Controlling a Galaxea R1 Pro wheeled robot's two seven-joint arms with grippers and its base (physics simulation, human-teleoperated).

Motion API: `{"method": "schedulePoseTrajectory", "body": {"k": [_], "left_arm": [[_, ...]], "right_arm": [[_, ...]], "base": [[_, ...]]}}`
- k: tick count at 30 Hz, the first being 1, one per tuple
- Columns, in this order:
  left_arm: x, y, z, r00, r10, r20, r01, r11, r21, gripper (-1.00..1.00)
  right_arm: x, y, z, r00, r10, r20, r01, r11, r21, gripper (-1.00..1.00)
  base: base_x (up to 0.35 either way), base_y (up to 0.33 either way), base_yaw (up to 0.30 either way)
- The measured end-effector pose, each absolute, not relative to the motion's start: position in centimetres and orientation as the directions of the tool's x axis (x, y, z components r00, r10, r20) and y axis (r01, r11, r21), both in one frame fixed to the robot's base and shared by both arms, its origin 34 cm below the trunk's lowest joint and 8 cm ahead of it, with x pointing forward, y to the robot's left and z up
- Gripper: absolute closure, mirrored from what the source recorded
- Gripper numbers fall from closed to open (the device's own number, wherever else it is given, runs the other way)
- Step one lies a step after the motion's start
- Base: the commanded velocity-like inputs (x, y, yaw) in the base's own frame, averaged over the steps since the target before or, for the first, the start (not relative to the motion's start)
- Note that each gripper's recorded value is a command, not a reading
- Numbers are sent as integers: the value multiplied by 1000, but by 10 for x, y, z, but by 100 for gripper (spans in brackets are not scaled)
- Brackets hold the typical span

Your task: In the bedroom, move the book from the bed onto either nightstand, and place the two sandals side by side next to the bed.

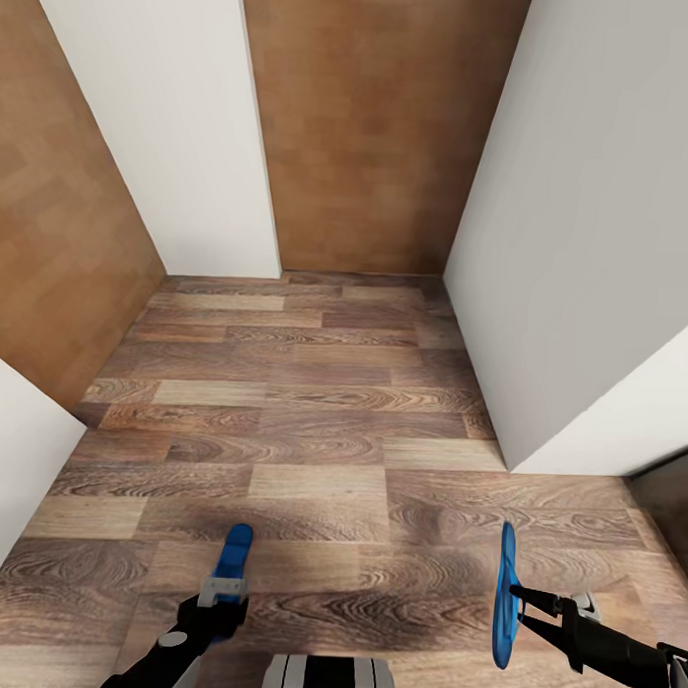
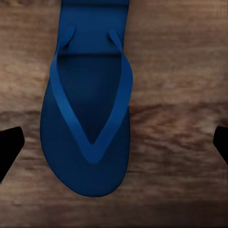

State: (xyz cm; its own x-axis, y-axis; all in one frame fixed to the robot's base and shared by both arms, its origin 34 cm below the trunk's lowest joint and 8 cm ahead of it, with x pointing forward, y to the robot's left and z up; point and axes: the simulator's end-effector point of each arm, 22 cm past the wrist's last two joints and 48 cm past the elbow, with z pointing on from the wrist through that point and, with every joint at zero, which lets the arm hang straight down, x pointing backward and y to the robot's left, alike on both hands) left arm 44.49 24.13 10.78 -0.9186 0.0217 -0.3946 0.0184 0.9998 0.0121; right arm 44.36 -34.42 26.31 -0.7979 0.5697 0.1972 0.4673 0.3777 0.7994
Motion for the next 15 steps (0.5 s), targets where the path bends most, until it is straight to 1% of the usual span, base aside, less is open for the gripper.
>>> {"method": "schedulePoseTrajectory", "body": {"k": [12,15], "left_arm": [[437,242,100,-926,20,-376,17,1000,13,-100],[437,242,100,-926,19,-376,16,1000,13,-100]], "right_arm": [[439,-344,255,-793,570,214,484,377,790,100],[439,-344,255,-793,570,214,484,377,790,100]], "base": [[0,0,0],[170,0,0]]}}
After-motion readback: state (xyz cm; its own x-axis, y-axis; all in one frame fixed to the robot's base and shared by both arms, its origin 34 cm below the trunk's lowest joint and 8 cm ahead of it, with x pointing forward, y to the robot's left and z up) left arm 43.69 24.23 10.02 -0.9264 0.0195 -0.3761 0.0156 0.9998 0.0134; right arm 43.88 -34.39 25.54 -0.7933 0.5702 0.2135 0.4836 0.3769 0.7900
